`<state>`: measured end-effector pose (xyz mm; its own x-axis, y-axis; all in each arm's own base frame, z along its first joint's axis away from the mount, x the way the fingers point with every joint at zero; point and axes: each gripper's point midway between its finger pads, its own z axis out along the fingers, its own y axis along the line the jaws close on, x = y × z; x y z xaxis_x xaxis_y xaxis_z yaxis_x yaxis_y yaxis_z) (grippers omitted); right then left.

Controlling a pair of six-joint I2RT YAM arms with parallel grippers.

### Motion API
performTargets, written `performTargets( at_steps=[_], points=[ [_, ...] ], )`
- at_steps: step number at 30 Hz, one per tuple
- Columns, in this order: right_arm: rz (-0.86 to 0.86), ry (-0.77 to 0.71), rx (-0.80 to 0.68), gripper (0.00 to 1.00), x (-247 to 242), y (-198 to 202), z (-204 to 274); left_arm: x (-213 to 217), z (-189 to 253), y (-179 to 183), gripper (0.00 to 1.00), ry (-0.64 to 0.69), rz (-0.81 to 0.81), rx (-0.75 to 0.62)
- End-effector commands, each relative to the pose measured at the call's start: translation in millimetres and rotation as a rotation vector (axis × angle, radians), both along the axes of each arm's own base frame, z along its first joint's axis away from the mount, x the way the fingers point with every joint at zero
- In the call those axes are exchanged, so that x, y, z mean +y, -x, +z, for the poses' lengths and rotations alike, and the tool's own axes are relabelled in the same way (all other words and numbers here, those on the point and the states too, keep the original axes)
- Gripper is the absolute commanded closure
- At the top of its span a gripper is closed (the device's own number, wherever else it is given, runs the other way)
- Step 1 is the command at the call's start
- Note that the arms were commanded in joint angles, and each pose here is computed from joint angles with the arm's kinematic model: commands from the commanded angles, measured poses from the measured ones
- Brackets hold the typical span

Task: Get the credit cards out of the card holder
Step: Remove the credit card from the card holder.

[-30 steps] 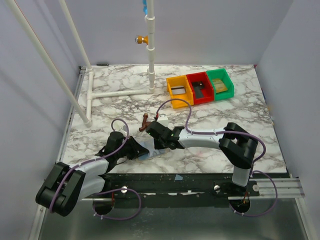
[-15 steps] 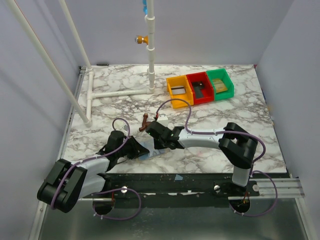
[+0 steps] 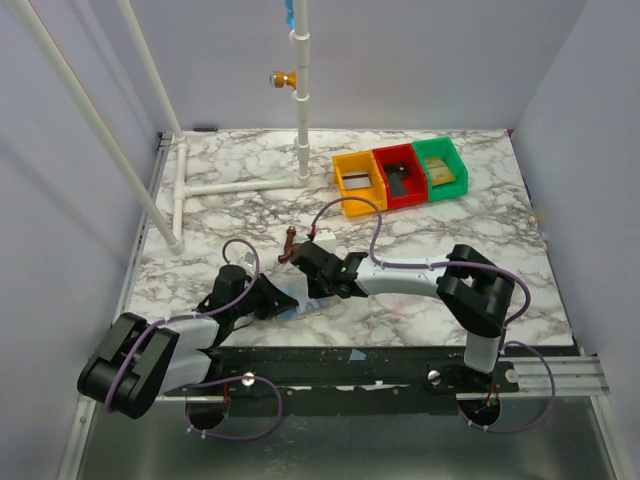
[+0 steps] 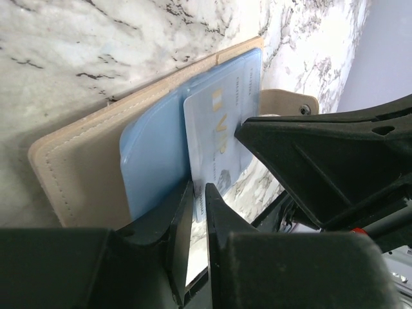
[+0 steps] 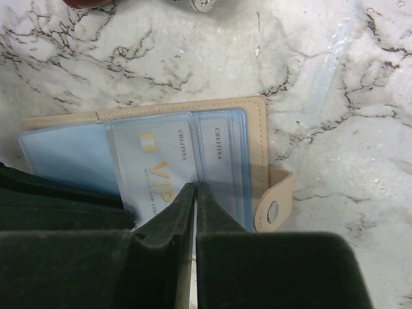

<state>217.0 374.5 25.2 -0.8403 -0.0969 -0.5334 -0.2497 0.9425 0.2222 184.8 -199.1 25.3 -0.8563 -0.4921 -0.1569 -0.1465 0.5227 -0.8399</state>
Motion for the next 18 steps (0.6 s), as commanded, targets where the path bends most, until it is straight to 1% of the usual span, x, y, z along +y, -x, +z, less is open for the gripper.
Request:
performTargets(
  at_steps=[1, 4, 7, 8, 12, 18],
  points=[
    [0.029, 0.14, 0.121, 0.95, -26, 28, -49, -9, 18, -3, 0.86, 0.079, -0.012, -0.051],
    [0.027, 0.141, 0.117, 0.95, -26, 27, -49, -9, 21, -2, 0.89, 0.085, -0.014, -0.052],
    [0.021, 0.146, 0.112, 0.95, -27, 26, -49, -10, 22, -2, 0.96, 0.093, -0.014, -0.051],
    [0.019, 0.151, 0.109, 0.95, -29, 25, -49, -10, 23, -2, 1.0, 0.097, -0.013, -0.05],
    [0.009, 0.171, 0.094, 0.95, -35, 23, -49, -12, 25, -1, 1.0, 0.111, -0.017, -0.044],
    [-0.015, 0.209, 0.054, 0.94, -45, 17, -46, -8, 17, 2, 1.0, 0.078, -0.007, 0.0]
  ],
)
